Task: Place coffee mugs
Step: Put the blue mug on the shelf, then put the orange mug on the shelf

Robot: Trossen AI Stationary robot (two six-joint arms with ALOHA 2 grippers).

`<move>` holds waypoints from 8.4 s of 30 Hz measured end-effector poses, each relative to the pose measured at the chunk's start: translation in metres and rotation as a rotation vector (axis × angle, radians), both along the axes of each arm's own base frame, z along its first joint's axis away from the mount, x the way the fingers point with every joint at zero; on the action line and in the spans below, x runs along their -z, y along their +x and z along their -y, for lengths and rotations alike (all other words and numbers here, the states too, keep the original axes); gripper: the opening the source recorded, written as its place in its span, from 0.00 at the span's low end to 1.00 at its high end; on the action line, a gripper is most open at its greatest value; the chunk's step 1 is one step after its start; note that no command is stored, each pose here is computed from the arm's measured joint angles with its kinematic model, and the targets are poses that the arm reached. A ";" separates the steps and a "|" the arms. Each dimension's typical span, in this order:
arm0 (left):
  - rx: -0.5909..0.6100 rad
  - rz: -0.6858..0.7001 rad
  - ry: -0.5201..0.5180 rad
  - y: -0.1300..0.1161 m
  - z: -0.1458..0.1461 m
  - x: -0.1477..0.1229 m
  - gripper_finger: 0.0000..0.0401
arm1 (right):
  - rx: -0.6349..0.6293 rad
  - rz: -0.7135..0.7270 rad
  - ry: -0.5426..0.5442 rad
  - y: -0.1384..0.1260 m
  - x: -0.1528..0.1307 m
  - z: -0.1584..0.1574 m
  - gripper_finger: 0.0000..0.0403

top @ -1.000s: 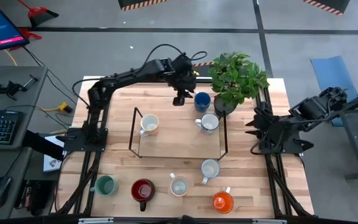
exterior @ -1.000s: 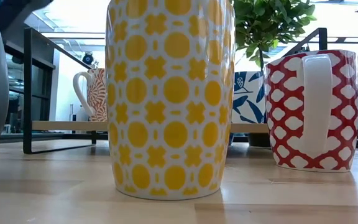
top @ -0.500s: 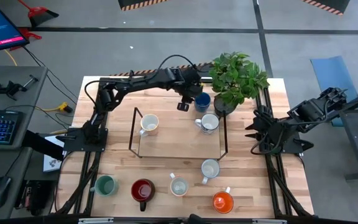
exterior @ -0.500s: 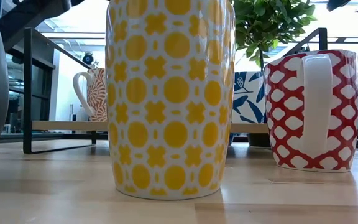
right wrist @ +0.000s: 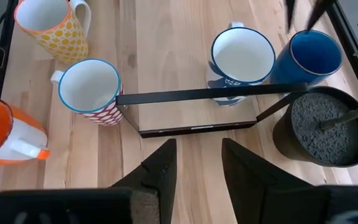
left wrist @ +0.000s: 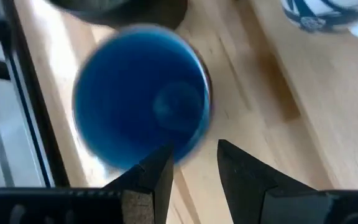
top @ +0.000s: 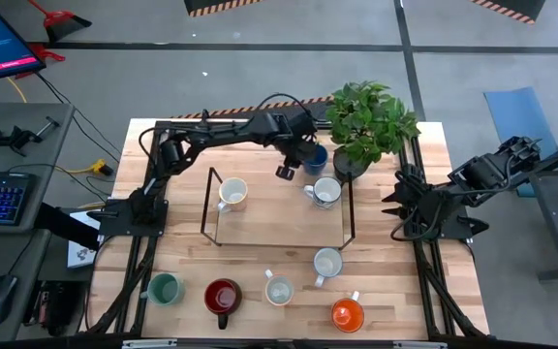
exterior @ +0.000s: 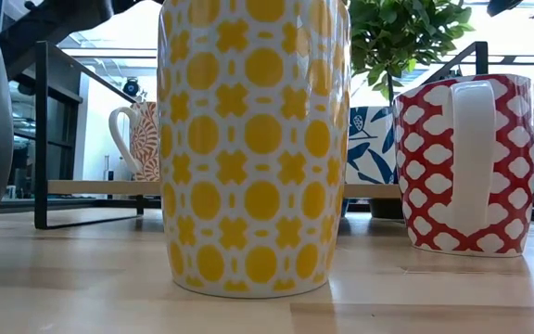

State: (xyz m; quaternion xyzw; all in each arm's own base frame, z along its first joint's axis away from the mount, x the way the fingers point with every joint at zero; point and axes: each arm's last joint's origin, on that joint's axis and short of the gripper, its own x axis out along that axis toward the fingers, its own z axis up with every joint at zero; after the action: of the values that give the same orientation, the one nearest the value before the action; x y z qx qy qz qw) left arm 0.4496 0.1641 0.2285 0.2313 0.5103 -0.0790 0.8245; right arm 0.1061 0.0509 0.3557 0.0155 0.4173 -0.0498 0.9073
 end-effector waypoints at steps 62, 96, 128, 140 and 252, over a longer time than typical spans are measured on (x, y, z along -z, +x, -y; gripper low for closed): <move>-0.146 -0.127 0.177 -0.052 0.043 -0.084 0.01 | 0.005 0.010 0.004 0.001 0.000 -0.001 0.26; -0.652 -0.077 -0.296 -0.125 0.278 -0.137 0.01 | 0.004 0.044 0.020 0.004 -0.003 -0.002 0.26; -0.663 -0.183 -0.186 -0.128 0.298 -0.057 0.01 | -0.028 0.005 -0.015 0.019 0.003 -0.012 0.26; -0.626 -0.158 -0.047 -0.136 0.302 -0.054 0.01 | -0.064 -0.036 0.005 0.024 0.006 -0.016 0.26; -0.370 -0.007 -0.187 -0.234 0.272 -0.187 0.25 | 0.071 -0.124 0.163 0.017 0.010 -0.015 0.26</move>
State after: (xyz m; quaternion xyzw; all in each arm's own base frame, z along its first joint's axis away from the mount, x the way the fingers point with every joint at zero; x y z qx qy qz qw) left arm 0.2151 -0.1083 0.4153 0.0557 0.5373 0.0261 0.8412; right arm 0.1233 0.0657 0.3455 0.1009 0.4744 -0.0489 0.8731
